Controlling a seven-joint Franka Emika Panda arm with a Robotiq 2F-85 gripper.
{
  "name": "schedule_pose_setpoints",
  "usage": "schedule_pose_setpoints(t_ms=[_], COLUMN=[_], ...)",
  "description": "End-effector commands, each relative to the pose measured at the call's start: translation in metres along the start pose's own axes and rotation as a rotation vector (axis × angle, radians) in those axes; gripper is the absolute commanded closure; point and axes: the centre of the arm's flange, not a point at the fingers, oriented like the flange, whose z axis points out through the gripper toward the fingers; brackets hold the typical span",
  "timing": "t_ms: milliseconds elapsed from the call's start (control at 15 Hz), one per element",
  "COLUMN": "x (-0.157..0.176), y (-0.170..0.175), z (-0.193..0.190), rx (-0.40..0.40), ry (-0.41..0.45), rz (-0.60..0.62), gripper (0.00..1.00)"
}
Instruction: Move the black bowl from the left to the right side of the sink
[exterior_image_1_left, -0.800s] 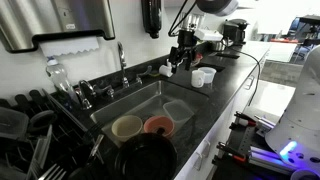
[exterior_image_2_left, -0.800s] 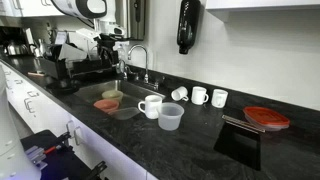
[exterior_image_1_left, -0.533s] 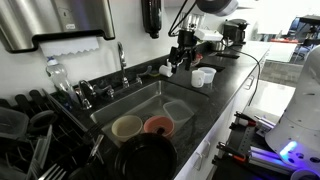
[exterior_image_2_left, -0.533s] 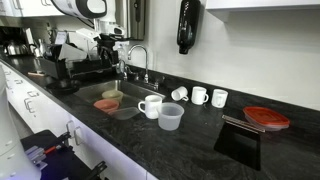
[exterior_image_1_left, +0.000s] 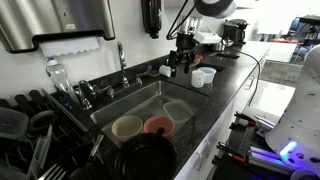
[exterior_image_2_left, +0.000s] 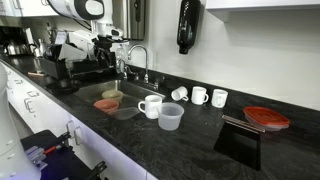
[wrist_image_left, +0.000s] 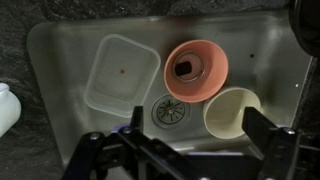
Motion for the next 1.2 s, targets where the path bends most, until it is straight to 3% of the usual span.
schedule_pose_setpoints(t_ms=[0, 267, 333, 867, 1133], x=[0.002, 0.001, -0.009, -0.006, -0.012], y=[-0.027, -0.058, -0.055, -0.057, -0.107], z=[0.01, 0.01, 0.013, 0.013, 0.024], rx=[-0.031, -0.071, -0.045, -0.063, -0.023], ry=[-0.033, -0.036, -0.021, -0.018, -0.048], rz=[-0.129, -0.292, -0.235, -0.272, -0.444], gripper=[0.0, 0.0, 0.0, 0.0, 0.0])
